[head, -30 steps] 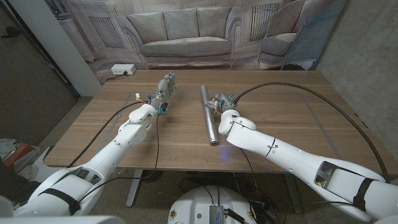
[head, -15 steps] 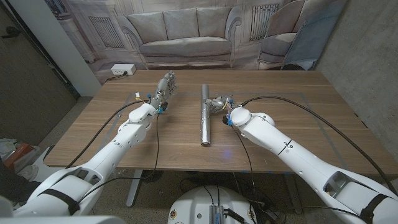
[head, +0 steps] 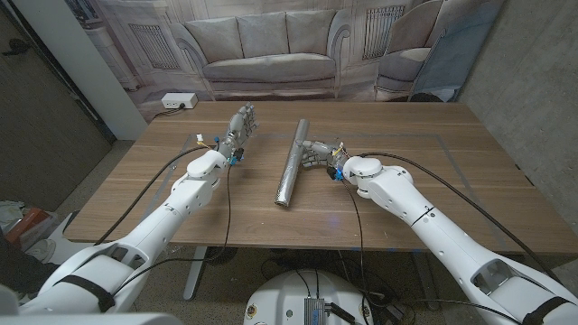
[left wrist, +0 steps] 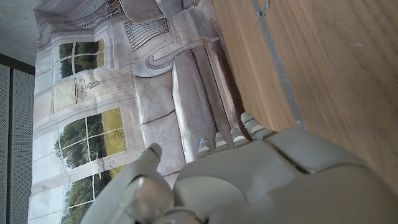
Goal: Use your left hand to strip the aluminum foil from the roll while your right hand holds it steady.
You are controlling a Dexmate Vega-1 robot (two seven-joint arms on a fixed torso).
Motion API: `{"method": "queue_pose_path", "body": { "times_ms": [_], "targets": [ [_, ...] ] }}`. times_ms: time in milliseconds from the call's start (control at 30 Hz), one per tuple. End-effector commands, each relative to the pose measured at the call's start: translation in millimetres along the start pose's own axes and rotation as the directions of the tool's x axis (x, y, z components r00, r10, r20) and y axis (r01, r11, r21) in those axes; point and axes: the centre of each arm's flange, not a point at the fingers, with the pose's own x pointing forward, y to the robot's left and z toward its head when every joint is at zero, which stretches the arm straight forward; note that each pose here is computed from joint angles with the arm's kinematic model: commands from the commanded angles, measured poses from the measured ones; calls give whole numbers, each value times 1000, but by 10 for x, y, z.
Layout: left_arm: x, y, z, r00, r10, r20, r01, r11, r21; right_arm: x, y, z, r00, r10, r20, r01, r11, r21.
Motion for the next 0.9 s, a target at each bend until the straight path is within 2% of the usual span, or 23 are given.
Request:
{"method": "queue_pose_path", "body": {
  "times_ms": [33, 200, 400, 500, 700, 867, 900],
  "targets": [
    [2, -22, -4, 1000, -3, 1, 3, 1000, -2, -4, -69, -71, 996, 93, 5, -92, 973, 211],
    [-4, -25, 0, 1000, -8, 2, 8, 1000, -1, -4, -95, -61, 991, 135, 8, -132, 958, 253],
    [-14, -31, 0, 1000, -6, 3, 6, 1000, -5, 17, -120, -78, 979, 206, -4, -193, 923, 333],
    [-18, -37, -2, 1000, -7, 5, 7, 1000, -7, 38, -143, -85, 960, 278, -26, -246, 888, 389],
    [-14, -56, -11, 1000, -12, 4, 12, 1000, -4, 70, -196, -87, 931, 357, -70, -293, 849, 439],
    [-2, -77, -30, 1000, -11, 4, 11, 1000, -11, 123, -247, -123, 889, 449, -91, -357, 804, 475],
    [1, -82, -37, 1000, -14, 2, 14, 1000, -11, 139, -261, -126, 876, 473, -95, -378, 796, 472]
  ]
}}
